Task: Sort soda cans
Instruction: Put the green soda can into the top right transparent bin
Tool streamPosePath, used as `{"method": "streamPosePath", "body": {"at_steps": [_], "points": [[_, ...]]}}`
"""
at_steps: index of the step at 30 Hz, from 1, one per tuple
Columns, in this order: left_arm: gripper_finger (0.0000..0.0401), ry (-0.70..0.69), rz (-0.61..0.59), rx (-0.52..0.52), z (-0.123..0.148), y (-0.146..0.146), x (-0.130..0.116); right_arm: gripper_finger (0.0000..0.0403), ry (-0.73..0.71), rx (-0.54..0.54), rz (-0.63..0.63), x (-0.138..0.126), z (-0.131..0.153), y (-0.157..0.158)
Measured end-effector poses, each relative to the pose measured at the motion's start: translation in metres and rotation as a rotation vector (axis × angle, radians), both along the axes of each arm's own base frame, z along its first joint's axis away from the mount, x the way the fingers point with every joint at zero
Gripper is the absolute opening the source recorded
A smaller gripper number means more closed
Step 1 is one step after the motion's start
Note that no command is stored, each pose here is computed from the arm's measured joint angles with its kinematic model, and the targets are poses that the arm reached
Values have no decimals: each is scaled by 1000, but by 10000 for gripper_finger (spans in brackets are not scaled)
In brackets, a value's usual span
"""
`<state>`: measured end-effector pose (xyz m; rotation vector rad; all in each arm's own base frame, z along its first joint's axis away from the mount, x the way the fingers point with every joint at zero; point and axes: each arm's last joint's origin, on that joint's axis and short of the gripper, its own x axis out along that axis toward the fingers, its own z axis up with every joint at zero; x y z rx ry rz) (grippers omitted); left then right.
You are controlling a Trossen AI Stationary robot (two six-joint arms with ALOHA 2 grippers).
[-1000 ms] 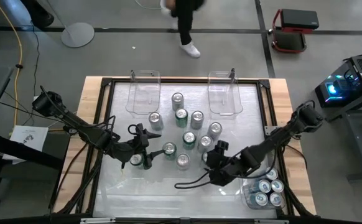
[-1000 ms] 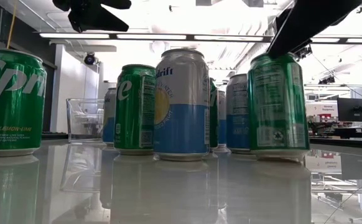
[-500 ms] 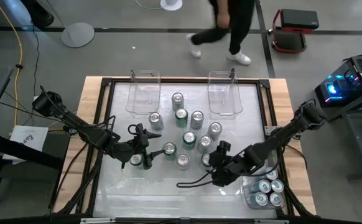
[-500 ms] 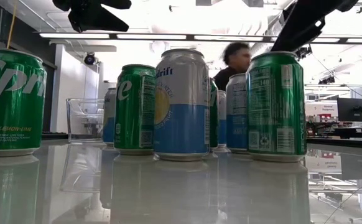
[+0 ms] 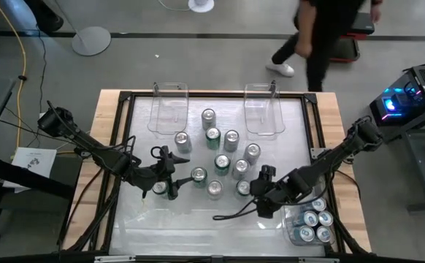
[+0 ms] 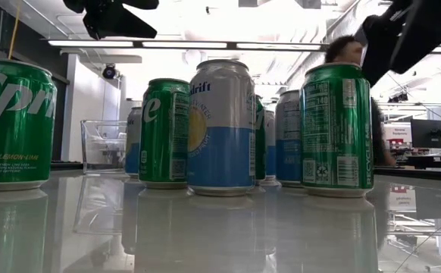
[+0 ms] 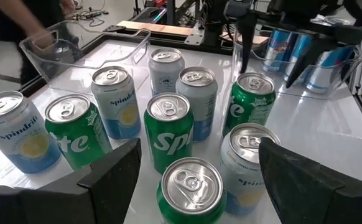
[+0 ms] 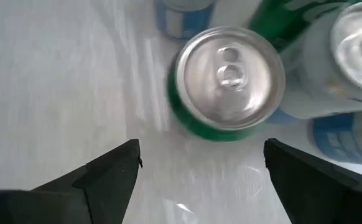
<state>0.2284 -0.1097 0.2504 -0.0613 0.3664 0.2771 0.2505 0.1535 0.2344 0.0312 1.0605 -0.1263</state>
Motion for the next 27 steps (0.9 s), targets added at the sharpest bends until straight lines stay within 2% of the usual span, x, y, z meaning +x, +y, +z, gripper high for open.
{"method": "streamPosePath", "body": {"at_steps": [8, 16, 23, 27], "points": [[303, -1, -1, -8, 0, 0, 0, 332, -16, 48, 26, 4, 0, 4], [303, 1, -7, -11, 0, -1, 0, 332, -39, 251, 120, 11, 5, 15], [303, 1, -8, -11, 0, -1, 0, 332, 15, 308, 162, 8, 5, 17], [303, 1, -8, -11, 0, -1, 0, 332, -15, 350, 210, 9, 18, 27]]}}
